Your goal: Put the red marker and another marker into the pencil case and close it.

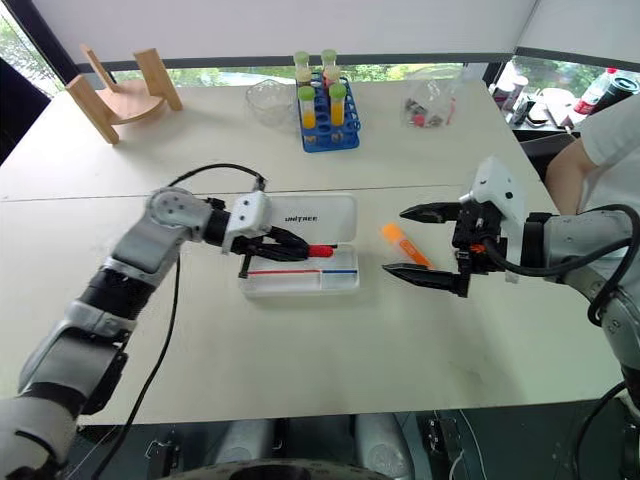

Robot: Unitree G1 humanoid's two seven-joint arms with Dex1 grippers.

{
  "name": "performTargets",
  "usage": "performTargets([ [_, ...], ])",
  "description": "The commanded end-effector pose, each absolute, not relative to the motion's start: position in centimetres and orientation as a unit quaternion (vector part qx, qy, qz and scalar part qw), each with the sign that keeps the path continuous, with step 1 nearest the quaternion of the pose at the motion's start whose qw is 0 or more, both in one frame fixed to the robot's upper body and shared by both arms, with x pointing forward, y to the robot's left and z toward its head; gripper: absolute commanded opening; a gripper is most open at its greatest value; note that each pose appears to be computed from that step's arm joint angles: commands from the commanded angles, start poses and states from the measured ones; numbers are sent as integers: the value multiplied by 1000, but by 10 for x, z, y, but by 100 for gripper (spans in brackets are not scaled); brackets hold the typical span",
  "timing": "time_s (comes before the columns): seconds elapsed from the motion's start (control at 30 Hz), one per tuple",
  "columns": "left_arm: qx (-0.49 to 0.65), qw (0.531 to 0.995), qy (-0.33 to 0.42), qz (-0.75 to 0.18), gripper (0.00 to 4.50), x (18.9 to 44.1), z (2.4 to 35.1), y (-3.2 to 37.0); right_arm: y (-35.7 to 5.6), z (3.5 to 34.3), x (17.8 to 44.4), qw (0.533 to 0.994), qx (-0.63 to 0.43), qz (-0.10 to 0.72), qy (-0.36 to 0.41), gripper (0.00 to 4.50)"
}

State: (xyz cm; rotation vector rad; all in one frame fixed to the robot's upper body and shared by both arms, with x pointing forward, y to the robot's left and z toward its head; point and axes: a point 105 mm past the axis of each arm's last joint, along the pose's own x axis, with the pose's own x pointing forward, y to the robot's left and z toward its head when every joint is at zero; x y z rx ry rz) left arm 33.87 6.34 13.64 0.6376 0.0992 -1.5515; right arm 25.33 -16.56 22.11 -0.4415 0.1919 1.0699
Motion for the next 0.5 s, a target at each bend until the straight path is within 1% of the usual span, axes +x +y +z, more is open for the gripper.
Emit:
performTargets([
  [0.03, 296, 669, 50, -680, 131, 348, 134, 67, -164, 233, 247, 837, -221, 495, 66, 450],
  [0.07, 289, 673, 54, -679, 167, 349, 133, 67, -164, 233, 246, 839, -221, 494, 66, 450],
  [0.13, 281, 672, 60, -683, 264, 348, 133, 67, -164, 232, 246, 840, -220, 491, 67, 450],
  [0.17, 273, 676, 59, -681, 302, 349, 135, 67, -164, 231, 245, 841, -218, 491, 68, 450],
  [0.2, 266, 681, 59, -680, 357, 349, 137, 67, -164, 231, 245, 841, -216, 491, 69, 450],
  [0.27, 259, 687, 56, -677, 445, 348, 142, 68, -163, 230, 245, 841, -214, 492, 70, 450],
  [0.33, 233, 693, 41, -681, 448, 342, 156, 68, -164, 228, 247, 842, -210, 492, 72, 450],
  [0.4, 197, 702, 12, -684, 448, 332, 180, 73, -166, 223, 253, 847, -209, 483, 78, 450],
  [0.5, 150, 715, -24, -683, 448, 307, 213, 95, -177, 205, 275, 864, -216, 445, 100, 450],
])
